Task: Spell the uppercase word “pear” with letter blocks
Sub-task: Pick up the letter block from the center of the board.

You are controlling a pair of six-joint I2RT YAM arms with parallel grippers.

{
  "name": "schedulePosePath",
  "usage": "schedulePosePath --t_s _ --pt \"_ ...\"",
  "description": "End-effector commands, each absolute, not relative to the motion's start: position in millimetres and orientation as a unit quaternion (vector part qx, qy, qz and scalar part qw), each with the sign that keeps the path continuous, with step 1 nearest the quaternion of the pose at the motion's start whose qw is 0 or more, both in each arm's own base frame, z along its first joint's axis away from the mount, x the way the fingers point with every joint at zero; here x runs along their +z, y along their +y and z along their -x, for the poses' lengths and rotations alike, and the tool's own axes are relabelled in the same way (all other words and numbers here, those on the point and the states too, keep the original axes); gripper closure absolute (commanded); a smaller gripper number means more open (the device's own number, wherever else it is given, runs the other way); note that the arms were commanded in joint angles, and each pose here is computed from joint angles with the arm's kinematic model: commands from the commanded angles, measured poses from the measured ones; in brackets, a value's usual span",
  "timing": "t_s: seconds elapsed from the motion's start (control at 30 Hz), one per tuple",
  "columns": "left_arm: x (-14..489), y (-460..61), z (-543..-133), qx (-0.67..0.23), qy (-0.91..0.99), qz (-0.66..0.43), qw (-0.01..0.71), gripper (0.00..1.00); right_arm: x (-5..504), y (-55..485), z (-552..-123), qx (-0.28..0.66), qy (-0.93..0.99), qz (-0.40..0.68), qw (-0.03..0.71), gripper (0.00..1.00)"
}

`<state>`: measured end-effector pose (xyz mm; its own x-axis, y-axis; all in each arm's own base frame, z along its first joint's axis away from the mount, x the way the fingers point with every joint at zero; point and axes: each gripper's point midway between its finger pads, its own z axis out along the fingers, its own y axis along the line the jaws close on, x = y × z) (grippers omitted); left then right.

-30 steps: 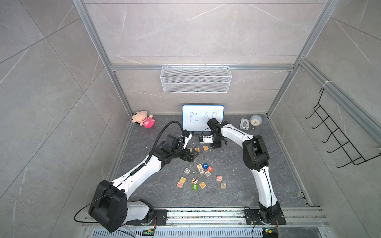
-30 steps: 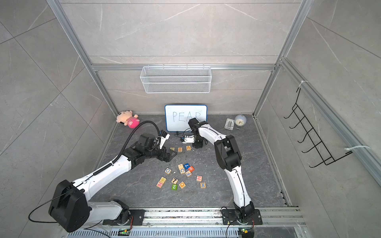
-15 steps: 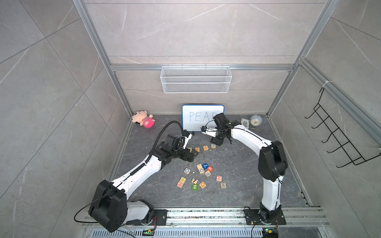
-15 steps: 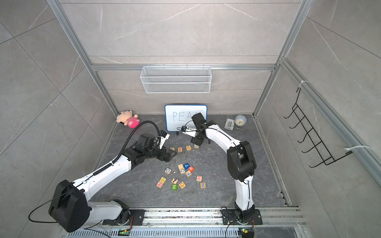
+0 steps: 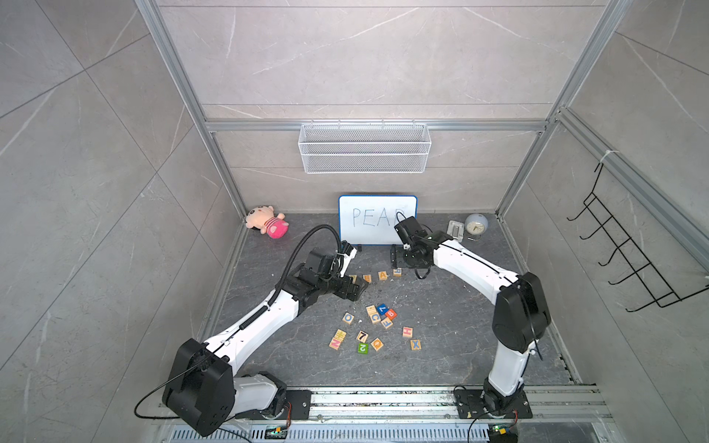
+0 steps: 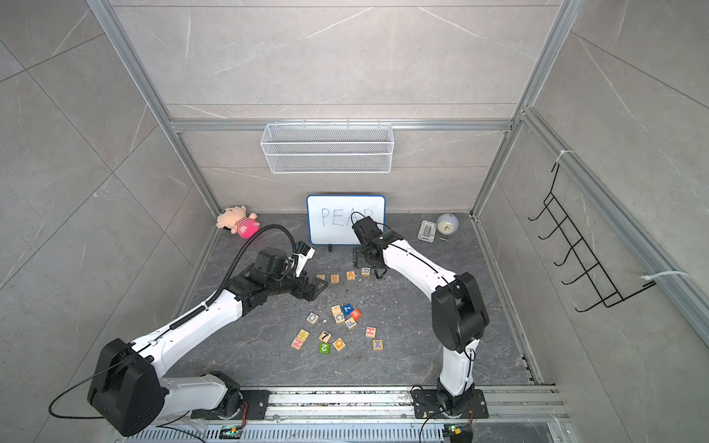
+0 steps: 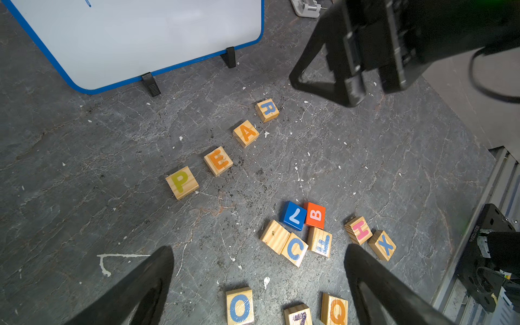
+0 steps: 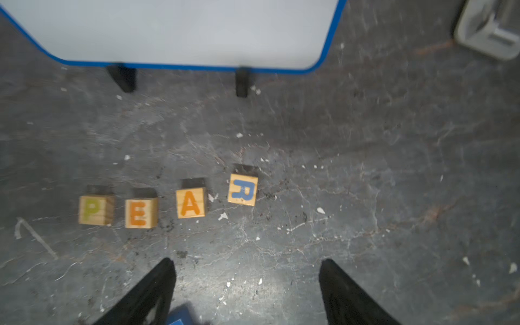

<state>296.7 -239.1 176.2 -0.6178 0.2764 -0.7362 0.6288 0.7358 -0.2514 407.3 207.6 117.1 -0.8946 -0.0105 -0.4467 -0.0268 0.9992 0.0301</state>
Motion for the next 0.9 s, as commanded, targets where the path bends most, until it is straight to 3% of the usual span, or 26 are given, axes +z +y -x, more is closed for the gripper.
schedulePosePath --t_s 0.0,0.57,0.8,0.87 --pt "189 -248 -296 -0.267 0.847 -0.281 0.365 0.03 103 195 -410 -0.020 0.976 -0.045 0.210 0.18" --pt "185 -245 -291 -0.267 0.851 -0.274 0.361 0.03 43 227 -436 -0.014 0.987 -0.038 0.153 0.28" --pt "183 -244 -290 -0.264 0.852 -0.274 0.360 0.03 22 225 -430 -0.031 0.992 -0.025 0.121 0.35" --pt "183 -244 -290 -0.264 0.852 -0.273 0.360 0.03 17 225 -430 -0.032 0.992 -0.022 0.116 0.41"
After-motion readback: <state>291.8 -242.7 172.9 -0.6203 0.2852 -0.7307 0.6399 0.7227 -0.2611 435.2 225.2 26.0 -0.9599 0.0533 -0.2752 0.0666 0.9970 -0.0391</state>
